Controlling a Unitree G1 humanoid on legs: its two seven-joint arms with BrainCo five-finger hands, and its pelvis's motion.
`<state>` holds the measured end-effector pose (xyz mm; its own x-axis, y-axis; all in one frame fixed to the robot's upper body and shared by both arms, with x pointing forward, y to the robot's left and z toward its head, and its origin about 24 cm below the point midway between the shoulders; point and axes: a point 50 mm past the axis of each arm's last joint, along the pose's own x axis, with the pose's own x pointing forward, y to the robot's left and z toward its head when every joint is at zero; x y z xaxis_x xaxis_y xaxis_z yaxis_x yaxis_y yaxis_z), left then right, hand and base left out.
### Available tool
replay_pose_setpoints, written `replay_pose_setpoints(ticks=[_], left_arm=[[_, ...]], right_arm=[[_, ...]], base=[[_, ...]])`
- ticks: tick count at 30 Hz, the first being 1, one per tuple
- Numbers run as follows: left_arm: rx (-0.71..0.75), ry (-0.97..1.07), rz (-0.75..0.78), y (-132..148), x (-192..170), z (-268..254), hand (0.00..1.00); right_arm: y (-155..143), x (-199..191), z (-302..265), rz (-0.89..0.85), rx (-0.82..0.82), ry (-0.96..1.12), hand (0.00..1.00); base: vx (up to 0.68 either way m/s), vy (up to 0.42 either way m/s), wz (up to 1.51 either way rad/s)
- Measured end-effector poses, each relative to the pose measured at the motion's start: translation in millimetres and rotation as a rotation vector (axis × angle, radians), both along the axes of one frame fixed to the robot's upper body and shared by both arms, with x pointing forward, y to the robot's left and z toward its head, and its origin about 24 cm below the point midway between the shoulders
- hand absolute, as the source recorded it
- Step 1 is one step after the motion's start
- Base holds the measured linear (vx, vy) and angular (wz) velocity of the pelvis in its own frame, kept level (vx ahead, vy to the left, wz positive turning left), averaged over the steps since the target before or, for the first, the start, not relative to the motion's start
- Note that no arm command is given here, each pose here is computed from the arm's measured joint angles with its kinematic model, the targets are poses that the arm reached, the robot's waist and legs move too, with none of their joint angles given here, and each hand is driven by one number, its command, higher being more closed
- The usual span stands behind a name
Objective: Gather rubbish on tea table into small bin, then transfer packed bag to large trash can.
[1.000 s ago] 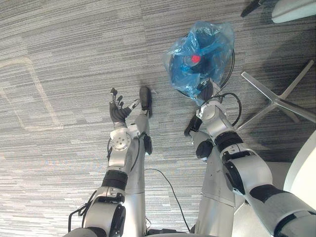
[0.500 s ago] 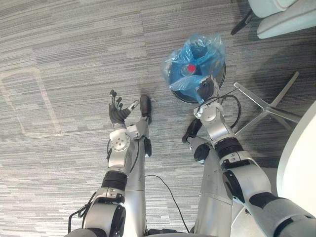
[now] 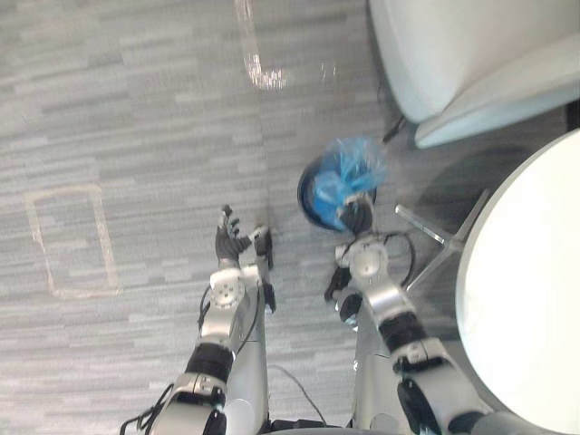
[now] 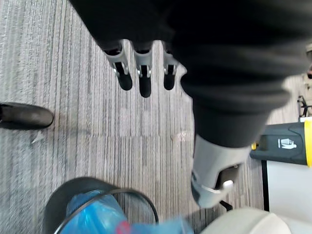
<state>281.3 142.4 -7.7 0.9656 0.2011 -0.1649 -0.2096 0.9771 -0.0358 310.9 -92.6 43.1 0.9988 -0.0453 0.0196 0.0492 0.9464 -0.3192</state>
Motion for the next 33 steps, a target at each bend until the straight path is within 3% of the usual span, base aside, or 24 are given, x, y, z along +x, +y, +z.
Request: replay_pose_setpoints(ticks=[3, 9, 14, 20, 26, 33], left_arm=[[0.023, 0.101, 0.001, 7, -27, -27, 0.00], [0.072, 0.200, -0.080, -1, -44, -48, 0.00], [0.131, 0.260, -0.115, 9, -61, -61, 0.00], [0.169, 0.243, -0.159, 12, -67, -58, 0.00], [0.153, 0.142, -0.270, -8, -67, -40, 0.00], [0.247, -0.011, -0.386, -22, -63, -14, 0.00]], right_arm=[[14, -26, -14, 0.076, 0.083, 0.026, 1.00], [11, -41, -30, 0.120, 0.175, 0.103, 1.00], [8, -50, -42, 0.168, 0.207, 0.161, 1.00], [12, -50, -32, 0.239, 0.258, 0.131, 1.00], [11, -51, -10, 0.343, 0.271, 0.036, 1.00], [25, -54, 1, 0.482, 0.303, 0.011, 1.00]], base=[[0.16, -0.023, -0.10], [0.16, 0.008, -0.02], [0.15, -0.002, -0.13], [0.06, -0.005, -0.08], [-0.05, 0.035, -0.11], [-0.07, 0.019, -0.02]])
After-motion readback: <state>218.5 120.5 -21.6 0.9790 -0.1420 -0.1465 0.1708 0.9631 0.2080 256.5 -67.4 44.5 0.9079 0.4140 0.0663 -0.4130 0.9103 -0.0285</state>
